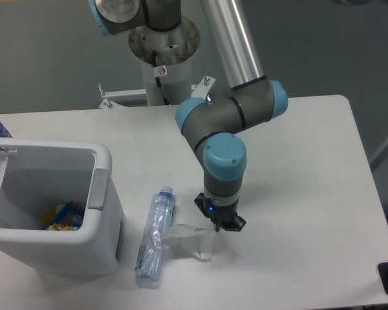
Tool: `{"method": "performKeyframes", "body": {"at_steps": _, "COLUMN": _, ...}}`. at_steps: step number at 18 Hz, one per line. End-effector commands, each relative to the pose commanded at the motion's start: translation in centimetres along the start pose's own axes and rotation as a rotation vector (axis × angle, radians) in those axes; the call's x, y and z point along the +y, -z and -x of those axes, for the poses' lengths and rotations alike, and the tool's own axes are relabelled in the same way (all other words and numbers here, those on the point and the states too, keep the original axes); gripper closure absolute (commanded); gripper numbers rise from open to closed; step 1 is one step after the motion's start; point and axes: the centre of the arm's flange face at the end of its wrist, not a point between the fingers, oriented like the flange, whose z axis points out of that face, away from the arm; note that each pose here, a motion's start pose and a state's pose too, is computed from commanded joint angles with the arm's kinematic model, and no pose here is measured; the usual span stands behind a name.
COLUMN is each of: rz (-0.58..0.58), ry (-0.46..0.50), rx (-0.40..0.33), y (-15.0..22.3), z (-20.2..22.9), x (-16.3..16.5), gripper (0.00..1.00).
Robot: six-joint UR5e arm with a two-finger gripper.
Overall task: Place the trash in the trash can
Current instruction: 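Lower the gripper onto the white wrapper and close on it, then lift the white wrapper and carry it over the white bin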
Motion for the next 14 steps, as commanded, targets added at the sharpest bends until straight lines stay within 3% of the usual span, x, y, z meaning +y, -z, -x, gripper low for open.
{"method": "performKeyframes", "body": {"at_steps": 6, "rz": -0.020, "ry": 0.009, "rx": -0.005, "y": 0.8, "z": 0.4, "x": 0.2, "gripper": 1.00}}
{"method": "performKeyframes", "body": {"at_steps": 14, "rz": -0.155, "ry": 0.067, "rx": 0.029, "y": 4.5, "z": 3.3, "x": 1.3, "gripper": 1.00}}
